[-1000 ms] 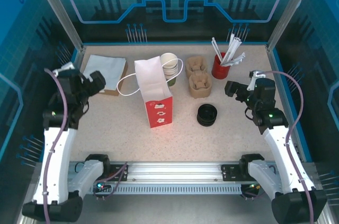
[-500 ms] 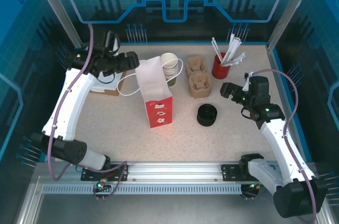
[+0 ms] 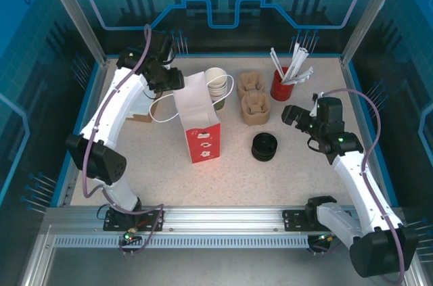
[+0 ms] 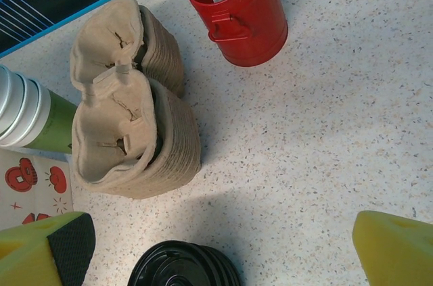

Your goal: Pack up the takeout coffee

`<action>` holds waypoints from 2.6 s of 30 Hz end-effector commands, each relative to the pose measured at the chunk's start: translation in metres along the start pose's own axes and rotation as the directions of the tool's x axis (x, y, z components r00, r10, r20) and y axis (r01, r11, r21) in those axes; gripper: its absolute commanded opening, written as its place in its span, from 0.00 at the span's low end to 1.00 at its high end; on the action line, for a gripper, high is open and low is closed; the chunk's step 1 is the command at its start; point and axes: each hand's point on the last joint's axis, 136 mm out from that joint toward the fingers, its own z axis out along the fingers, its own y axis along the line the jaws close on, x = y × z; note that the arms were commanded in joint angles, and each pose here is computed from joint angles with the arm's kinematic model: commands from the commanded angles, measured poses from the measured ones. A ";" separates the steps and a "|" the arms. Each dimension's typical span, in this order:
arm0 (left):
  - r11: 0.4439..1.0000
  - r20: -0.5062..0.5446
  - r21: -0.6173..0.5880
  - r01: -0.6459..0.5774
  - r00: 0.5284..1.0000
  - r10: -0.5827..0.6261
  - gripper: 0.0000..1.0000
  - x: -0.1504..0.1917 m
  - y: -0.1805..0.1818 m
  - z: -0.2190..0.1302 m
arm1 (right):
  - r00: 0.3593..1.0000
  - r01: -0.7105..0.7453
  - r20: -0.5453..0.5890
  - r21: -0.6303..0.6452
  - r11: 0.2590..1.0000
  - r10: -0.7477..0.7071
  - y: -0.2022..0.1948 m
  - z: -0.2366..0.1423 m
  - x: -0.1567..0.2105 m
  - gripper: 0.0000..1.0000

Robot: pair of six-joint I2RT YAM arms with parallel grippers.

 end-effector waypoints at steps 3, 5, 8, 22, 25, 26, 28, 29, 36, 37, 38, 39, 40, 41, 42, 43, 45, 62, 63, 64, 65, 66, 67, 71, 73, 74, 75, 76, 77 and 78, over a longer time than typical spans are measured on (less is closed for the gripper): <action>0.997 0.014 -0.056 -0.061 0.998 0.061 0.25 -0.007 0.005 -0.009 | 1.000 -0.005 -0.001 0.008 1.000 0.005 0.002 -0.003 0.000 1.00; 0.995 0.021 -0.064 -0.072 0.997 0.073 0.17 -0.009 0.006 -0.011 | 1.000 -0.006 0.000 0.007 1.000 0.006 0.003 -0.003 -0.001 1.00; 0.994 0.023 -0.069 -0.085 0.996 0.087 0.06 -0.012 0.006 -0.013 | 1.000 -0.009 -0.001 0.008 1.000 0.009 0.003 -0.003 -0.001 1.00; 0.993 0.044 0.073 -0.094 0.995 0.091 0.00 -0.036 0.010 -0.027 | 1.000 0.008 0.010 0.022 1.000 -0.008 0.003 -0.009 -0.008 1.00; 0.989 0.051 0.118 -0.088 0.995 0.082 0.00 -0.047 0.016 -0.028 | 1.000 0.008 0.010 0.022 1.000 -0.008 0.003 -0.010 -0.007 1.00; 0.989 0.057 0.124 -0.085 0.995 0.078 0.00 -0.052 0.018 -0.029 | 1.000 0.007 0.007 0.022 1.000 -0.007 0.002 -0.009 -0.006 1.00; 0.987 0.065 0.138 -0.083 0.995 0.075 0.00 -0.061 0.022 -0.028 | 1.000 0.009 0.004 0.020 1.000 -0.009 0.002 -0.008 -0.005 1.00; 0.986 0.072 0.141 -0.084 0.995 0.074 0.00 -0.067 0.024 -0.028 | 1.000 0.009 0.004 0.019 1.000 -0.009 0.003 -0.008 -0.005 1.00; 0.976 0.122 0.185 -0.113 0.988 0.091 0.00 -0.098 0.017 -0.020 | 1.000 0.014 0.001 0.019 1.000 -0.014 0.003 -0.008 -0.005 1.00; 0.975 0.129 0.189 -0.114 0.987 0.091 0.00 -0.102 0.016 -0.018 | 1.000 0.014 0.001 0.016 1.000 -0.014 0.003 -0.008 -0.005 1.00; 0.974 0.137 0.194 -0.118 0.986 0.093 0.00 -0.105 0.015 -0.016 | 1.000 0.014 0.000 0.013 1.000 -0.014 0.004 -0.008 -0.004 1.00; 0.973 0.146 0.200 -0.118 0.985 0.090 0.00 -0.109 0.014 -0.015 | 1.000 0.012 -0.003 0.010 1.000 -0.012 0.004 -0.008 -0.004 1.00; 0.971 0.151 0.207 -0.117 0.985 0.087 0.00 -0.113 0.013 -0.013 | 1.000 0.012 -0.004 0.008 1.000 -0.012 0.004 -0.008 -0.004 1.00; 0.970 0.159 0.212 -0.117 0.984 0.084 0.00 -0.115 0.013 -0.011 | 1.000 0.010 -0.006 0.007 1.000 -0.010 0.005 -0.008 -0.002 1.00; 0.970 0.161 0.212 -0.115 0.984 0.081 0.00 -0.118 0.014 -0.008 | 1.000 0.009 -0.009 0.005 1.000 -0.009 0.005 -0.008 -0.002 1.00; 0.971 0.166 0.212 -0.113 0.983 0.078 0.00 -0.120 0.015 -0.006 | 1.000 0.007 -0.009 0.004 1.000 -0.007 0.005 -0.008 -0.001 1.00; 0.971 0.175 0.212 -0.110 0.982 0.073 0.00 -0.125 0.017 -0.002 | 1.000 0.003 -0.015 0.001 1.000 -0.003 0.005 -0.008 0.001 1.00; 0.962 0.257 0.268 -0.057 0.966 -0.014 0.26 -0.165 0.029 0.006 | 1.000 -0.007 -0.017 -0.002 1.000 0.007 0.005 -0.012 0.003 1.00; 0.962 0.259 0.267 -0.057 0.966 -0.015 0.31 -0.165 0.029 0.003 | 1.000 -0.006 -0.015 -0.001 1.000 0.006 0.005 -0.012 0.002 1.00; 0.962 0.263 0.266 -0.061 0.965 -0.012 0.36 -0.165 0.029 0.000 | 1.000 -0.001 -0.014 0.000 1.000 0.001 0.006 -0.013 0.002 1.00; 0.962 0.266 0.266 -0.062 0.964 -0.012 0.40 -0.164 0.029 -0.003 | 1.000 0.001 -0.012 0.000 1.000 -0.001 0.006 -0.014 0.002 1.00; 0.962 0.273 0.264 -0.063 0.962 -0.012 0.44 -0.164 0.030 -0.008 | 1.000 0.004 -0.011 0.001 1.000 -0.004 0.006 -0.015 0.001 1.00; 0.962 0.281 0.265 -0.063 0.960 -0.014 0.48 -0.164 0.030 -0.014 | 1.000 0.008 -0.010 0.001 1.000 -0.008 0.006 -0.016 0.001 1.00; 0.963 0.306 0.260 -0.071 0.952 -0.013 0.60 -0.158 0.031 -0.042 | 1.000 0.016 -0.010 -0.002 1.000 -0.016 0.007 -0.019 -0.001 1.00; 0.963 0.304 0.262 -0.069 0.952 -0.014 0.62 -0.150 0.030 -0.055 | 1.000 0.012 -0.012 -0.010 1.000 -0.012 0.009 -0.020 -0.002 1.00; 0.962 0.296 0.265 -0.067 0.955 -0.015 0.64 -0.144 0.030 -0.060 | 1.000 0.011 -0.017 -0.014 1.000 -0.011 0.010 -0.020 0.000 1.00; 0.962 0.297 0.266 -0.068 0.955 -0.015 0.65 -0.139 0.030 -0.068 | 1.000 0.008 -0.021 -0.017 1.000 -0.009 0.011 -0.019 0.000 1.00; 0.961 0.299 0.268 -0.069 0.954 -0.015 0.66 -0.132 0.030 -0.076 | 1.000 0.007 -0.025 -0.021 1.000 -0.008 0.013 -0.019 0.001 1.00; 0.961 0.297 0.270 -0.066 0.955 -0.018 0.67 -0.123 0.031 -0.082 | 1.000 0.006 -0.013 -0.036 0.999 -0.007 0.019 -0.022 -0.005 1.00; 0.960 0.304 0.273 -0.067 0.952 -0.020 0.68 -0.116 0.031 -0.088 | 1.000 0.007 -0.008 -0.046 0.999 -0.007 0.023 -0.023 -0.008 1.00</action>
